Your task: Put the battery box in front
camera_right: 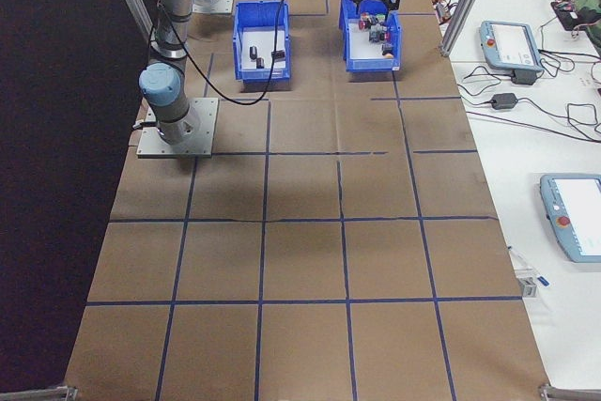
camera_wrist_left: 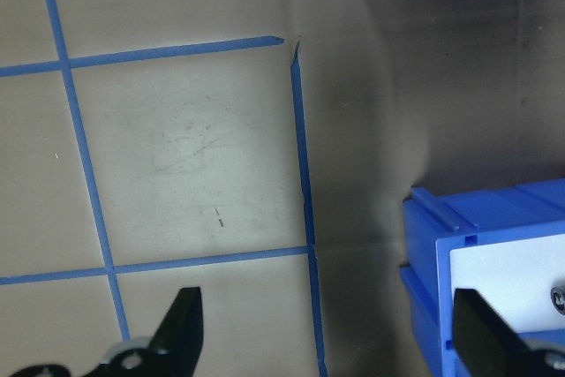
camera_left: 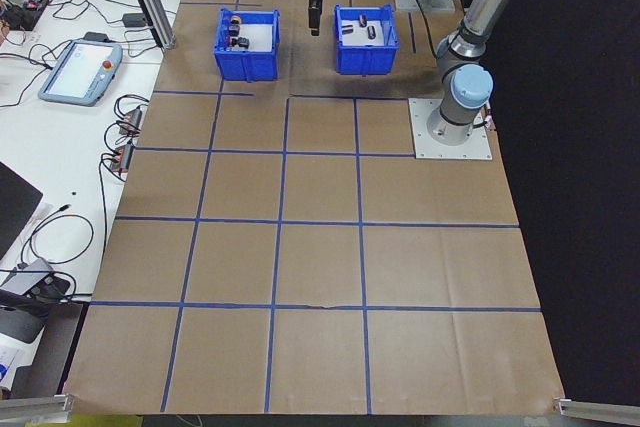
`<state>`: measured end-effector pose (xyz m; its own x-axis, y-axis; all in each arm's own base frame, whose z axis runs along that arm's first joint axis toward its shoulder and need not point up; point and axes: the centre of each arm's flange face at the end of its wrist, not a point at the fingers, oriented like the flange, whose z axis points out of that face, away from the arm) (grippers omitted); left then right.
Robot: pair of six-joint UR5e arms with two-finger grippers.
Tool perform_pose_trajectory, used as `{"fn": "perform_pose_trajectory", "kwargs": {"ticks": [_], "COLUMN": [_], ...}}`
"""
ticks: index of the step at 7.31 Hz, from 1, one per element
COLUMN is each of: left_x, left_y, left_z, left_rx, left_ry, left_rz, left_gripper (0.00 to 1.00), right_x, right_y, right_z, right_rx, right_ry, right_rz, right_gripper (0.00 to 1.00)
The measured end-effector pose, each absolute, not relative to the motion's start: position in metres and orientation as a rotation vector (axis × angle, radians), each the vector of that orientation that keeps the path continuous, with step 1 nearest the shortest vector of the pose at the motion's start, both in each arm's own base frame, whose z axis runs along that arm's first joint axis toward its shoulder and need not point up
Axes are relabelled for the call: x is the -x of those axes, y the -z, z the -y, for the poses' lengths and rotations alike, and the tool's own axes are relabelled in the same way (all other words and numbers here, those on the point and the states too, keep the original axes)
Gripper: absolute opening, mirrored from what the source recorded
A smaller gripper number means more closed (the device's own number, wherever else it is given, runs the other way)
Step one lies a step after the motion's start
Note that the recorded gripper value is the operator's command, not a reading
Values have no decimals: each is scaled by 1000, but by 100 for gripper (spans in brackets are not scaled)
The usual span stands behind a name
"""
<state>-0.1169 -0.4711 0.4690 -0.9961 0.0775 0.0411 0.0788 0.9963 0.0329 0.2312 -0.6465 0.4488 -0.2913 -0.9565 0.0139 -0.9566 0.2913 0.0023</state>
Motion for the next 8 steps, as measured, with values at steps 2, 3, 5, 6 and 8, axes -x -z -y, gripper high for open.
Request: {"fn": "perform_pose_trajectory", "kwargs": {"ticks": [2, 3, 5, 6, 8], "left_x": [118, 119, 124, 124, 128], "left_y": [-465, -461, -471, -476, -472], "left_z": [495, 499, 475, 451, 390], "left_rx": [107, 59, -273, -473, -981], "left_ry": [70, 81, 67, 57, 42], "left_rz": [3097, 3097, 3097, 3084, 2962], "left_gripper": [100, 99, 98, 98, 98], "right_x": [-278, -288, -295, -297, -318], "right_y": [-433, -426, -420, -419, -410], "right_z": [642, 642, 642, 642, 636], "right_rx": [-1962, -1982, -1996, -1997, -2028], "right_ry": [-13, -10, -2, -2, 8], "right_rz": [2437, 2422, 2413, 2412, 2387], "right_gripper": [100, 100, 100, 100, 100]}}
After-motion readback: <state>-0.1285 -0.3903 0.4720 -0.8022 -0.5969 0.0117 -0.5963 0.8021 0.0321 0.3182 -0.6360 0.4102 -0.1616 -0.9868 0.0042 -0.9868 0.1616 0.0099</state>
